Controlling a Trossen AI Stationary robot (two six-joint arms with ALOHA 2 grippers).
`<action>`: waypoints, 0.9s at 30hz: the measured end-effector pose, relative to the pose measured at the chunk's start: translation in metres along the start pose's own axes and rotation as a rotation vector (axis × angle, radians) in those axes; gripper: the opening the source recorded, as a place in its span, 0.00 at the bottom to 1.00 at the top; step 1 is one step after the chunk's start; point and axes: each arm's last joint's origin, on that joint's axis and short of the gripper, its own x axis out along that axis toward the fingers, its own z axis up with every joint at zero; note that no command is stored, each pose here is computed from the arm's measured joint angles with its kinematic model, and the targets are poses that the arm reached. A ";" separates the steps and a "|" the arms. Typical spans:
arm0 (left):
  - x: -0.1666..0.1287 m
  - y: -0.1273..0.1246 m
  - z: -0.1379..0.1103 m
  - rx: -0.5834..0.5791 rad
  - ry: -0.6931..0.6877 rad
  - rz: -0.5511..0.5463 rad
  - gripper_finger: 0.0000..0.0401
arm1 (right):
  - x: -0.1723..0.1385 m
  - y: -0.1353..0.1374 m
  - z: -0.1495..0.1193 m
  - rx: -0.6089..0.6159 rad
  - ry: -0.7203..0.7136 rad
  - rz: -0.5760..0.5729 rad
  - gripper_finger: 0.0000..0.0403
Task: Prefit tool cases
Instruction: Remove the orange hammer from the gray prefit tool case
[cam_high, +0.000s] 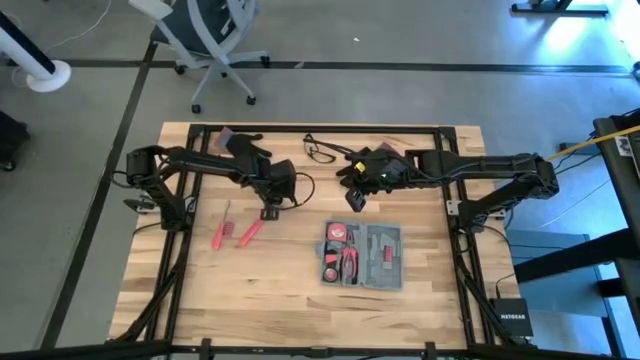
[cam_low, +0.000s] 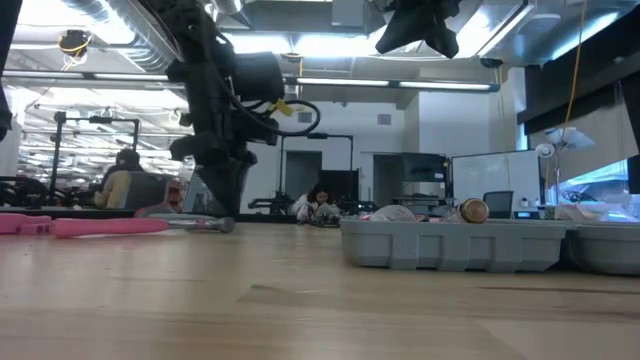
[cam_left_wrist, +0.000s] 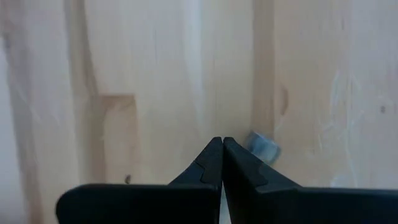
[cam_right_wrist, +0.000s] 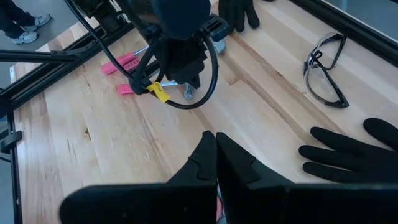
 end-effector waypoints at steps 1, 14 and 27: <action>0.000 0.000 0.000 0.000 -0.002 0.001 0.00 | 0.000 0.000 0.000 0.000 0.000 0.000 0.00; 0.001 -0.003 -0.006 -0.032 0.060 -0.028 0.00 | 0.000 0.000 0.000 0.000 -0.005 -0.008 0.00; -0.001 -0.001 -0.019 -0.130 0.206 0.007 0.00 | 0.000 0.000 0.000 -0.001 -0.006 -0.009 0.00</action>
